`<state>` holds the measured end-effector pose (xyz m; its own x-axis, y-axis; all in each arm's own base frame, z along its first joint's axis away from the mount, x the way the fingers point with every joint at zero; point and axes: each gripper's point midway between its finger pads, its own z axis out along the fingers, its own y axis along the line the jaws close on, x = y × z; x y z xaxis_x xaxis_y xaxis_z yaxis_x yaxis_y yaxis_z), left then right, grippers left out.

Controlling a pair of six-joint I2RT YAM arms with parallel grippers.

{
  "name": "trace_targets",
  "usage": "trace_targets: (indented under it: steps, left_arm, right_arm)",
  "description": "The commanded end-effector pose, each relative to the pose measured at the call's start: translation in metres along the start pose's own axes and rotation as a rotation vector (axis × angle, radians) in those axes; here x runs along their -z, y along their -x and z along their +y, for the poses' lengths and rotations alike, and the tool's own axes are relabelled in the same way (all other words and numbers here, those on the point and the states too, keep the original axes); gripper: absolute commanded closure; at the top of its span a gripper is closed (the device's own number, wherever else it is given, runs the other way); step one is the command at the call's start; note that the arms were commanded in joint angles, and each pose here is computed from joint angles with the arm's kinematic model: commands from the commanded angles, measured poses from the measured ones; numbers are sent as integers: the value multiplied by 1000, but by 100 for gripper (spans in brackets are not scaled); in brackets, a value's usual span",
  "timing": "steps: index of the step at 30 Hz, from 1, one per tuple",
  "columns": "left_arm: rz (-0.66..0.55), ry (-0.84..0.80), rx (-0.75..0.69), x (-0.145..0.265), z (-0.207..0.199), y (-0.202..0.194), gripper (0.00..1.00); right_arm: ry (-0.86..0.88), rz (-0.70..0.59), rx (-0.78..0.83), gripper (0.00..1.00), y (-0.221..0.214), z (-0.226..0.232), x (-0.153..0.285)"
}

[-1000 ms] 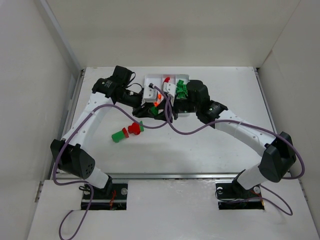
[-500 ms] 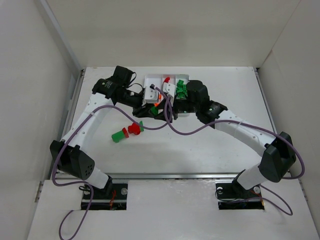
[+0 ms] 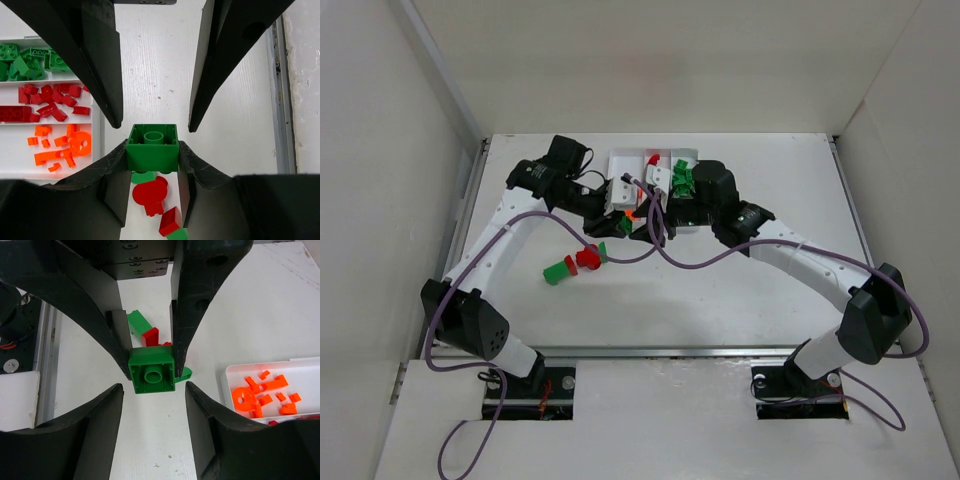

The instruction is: Sort the legos into containers by color

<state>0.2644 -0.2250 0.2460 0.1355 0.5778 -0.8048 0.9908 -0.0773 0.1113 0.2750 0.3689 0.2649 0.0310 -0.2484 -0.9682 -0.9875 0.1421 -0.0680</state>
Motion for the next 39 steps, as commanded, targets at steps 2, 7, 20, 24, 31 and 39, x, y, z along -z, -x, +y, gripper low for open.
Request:
trace_targets:
  steps: [2,7,20,24,31,39]
  left_arm:
    - [8,0,-18,5,-8,0,100]
    - [-19,2,-22,6,-7,8,100]
    - [-79,-18,-8,9,-11,24,100]
    - [-85,-28,-1,9,-14,25,100]
    - [-64,-29,-7,6,-14,17,100]
    - [-30,8,48,3,-7,6,48]
  right_arm:
    - [-25,-66,73,40,30,-5,6]
    - [11,-67,67,40,27,0,3]
    - [30,-48,48,43,19,-4,-8]
    - [30,-49,49,54,20,-6,-9]
    - [8,-58,51,89,27,-8,-7]
    - [-73,-34,47,100,21,-18,0]
